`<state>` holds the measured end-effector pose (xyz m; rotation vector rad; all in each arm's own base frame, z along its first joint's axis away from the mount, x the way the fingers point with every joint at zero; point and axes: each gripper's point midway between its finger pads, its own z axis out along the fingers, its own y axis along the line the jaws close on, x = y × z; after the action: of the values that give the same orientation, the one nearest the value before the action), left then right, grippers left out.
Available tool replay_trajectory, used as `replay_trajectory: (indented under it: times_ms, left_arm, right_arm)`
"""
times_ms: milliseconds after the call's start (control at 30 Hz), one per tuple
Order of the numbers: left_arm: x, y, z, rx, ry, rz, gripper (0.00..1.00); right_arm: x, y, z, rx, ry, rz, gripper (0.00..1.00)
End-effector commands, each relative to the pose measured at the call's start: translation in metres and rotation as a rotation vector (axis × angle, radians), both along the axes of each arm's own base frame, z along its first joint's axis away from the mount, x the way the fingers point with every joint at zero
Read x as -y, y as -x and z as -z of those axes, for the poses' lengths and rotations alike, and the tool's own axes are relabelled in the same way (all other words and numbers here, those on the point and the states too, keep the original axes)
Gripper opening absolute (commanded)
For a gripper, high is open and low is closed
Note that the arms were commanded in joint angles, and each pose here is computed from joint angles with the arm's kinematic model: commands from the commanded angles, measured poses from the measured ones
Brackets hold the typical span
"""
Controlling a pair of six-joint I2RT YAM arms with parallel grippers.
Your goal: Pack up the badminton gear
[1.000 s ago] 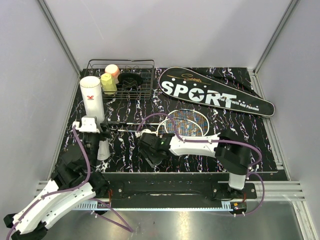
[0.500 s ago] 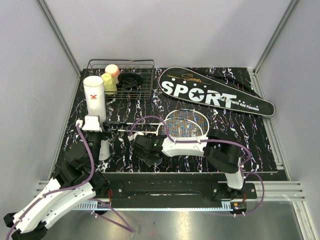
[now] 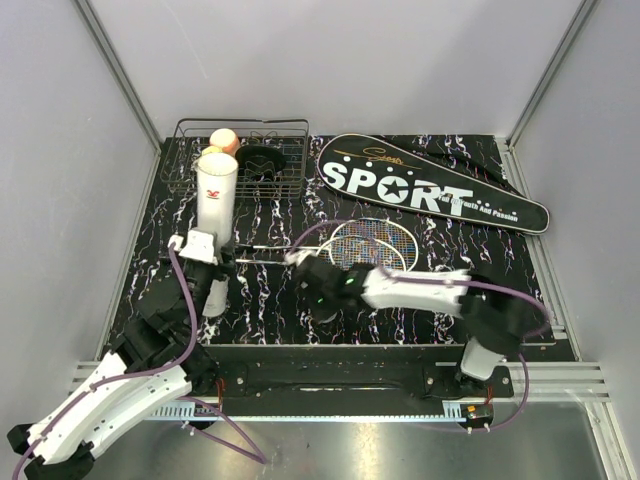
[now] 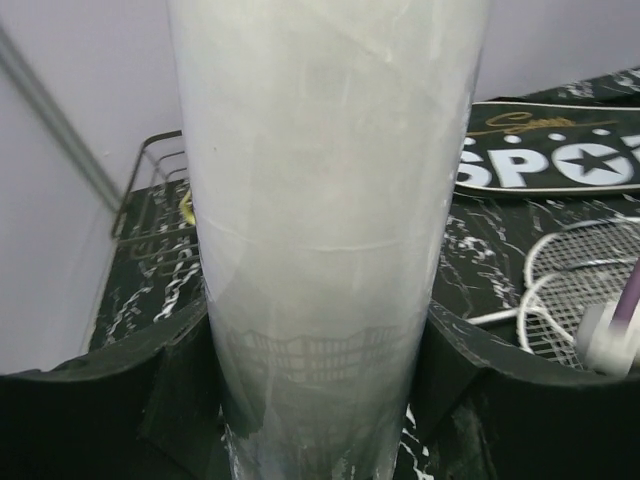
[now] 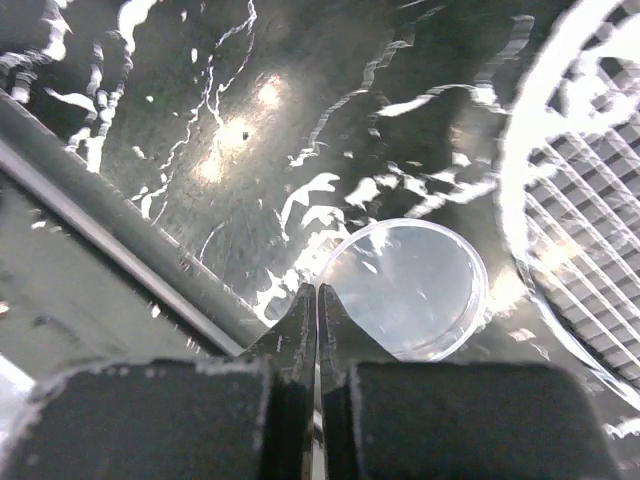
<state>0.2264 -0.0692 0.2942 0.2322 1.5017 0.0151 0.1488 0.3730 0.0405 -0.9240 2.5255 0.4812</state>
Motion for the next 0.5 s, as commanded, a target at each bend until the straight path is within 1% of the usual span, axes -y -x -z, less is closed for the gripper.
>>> replay_trajectory:
  times_ms: [0, 33, 67, 100, 133, 167, 200, 233, 267, 333, 367, 467]
  left_arm:
    - [0.042, 0.004, -0.014, 0.049, 0.028, 0.222, 0.06]
    - [0.050, 0.004, -0.010, 0.033, 0.016, 0.255, 0.06]
    - [0.062, 0.007, -0.008, 0.025, 0.004, 0.325, 0.06]
    - [0.069, 0.008, -0.004, 0.011, -0.007, 0.359, 0.06]
    - [0.079, 0.008, 0.000, -0.011, -0.023, 0.395, 0.06]
    - [0.092, 0.012, 0.004, -0.028, -0.035, 0.471, 0.06]
    - [0.099, 0.015, 0.005, -0.044, -0.048, 0.513, 0.06]
    - [0.110, 0.016, 0.014, -0.084, -0.066, 0.558, 0.06]
    - [0.123, 0.023, 0.018, -0.104, -0.073, 0.640, 0.06]
    - [0.140, 0.034, 0.026, -0.147, -0.084, 0.747, 0.07]
    - [0.148, 0.042, 0.028, -0.158, -0.084, 0.816, 0.07]
    - [0.154, 0.049, 0.028, -0.165, -0.078, 0.868, 0.08]
  right_arm:
    - [0.024, -0.042, -0.116, 0.019, -0.393, 0.126, 0.00]
    - [0.038, -0.045, -0.122, 0.019, -0.416, 0.145, 0.00]
    - [0.054, -0.059, -0.135, 0.025, -0.461, 0.183, 0.00]
    - [0.070, -0.060, -0.165, 0.072, -0.530, 0.196, 0.00]
    - [0.082, -0.061, -0.177, 0.083, -0.553, 0.208, 0.00]
    - [0.091, -0.060, -0.194, 0.090, -0.599, 0.200, 0.00]
    - [0.109, -0.064, -0.221, 0.147, -0.658, 0.217, 0.00]
    - [0.116, -0.062, -0.240, 0.166, -0.688, 0.211, 0.00]
    - [0.120, -0.052, -0.261, 0.179, -0.736, 0.171, 0.00]
    - [0.127, -0.047, -0.290, 0.207, -0.771, 0.139, 0.00]
    - [0.124, -0.039, -0.298, 0.185, -0.789, 0.089, 0.00]
    - [0.120, -0.027, -0.321, 0.161, -0.806, 0.018, 0.00]
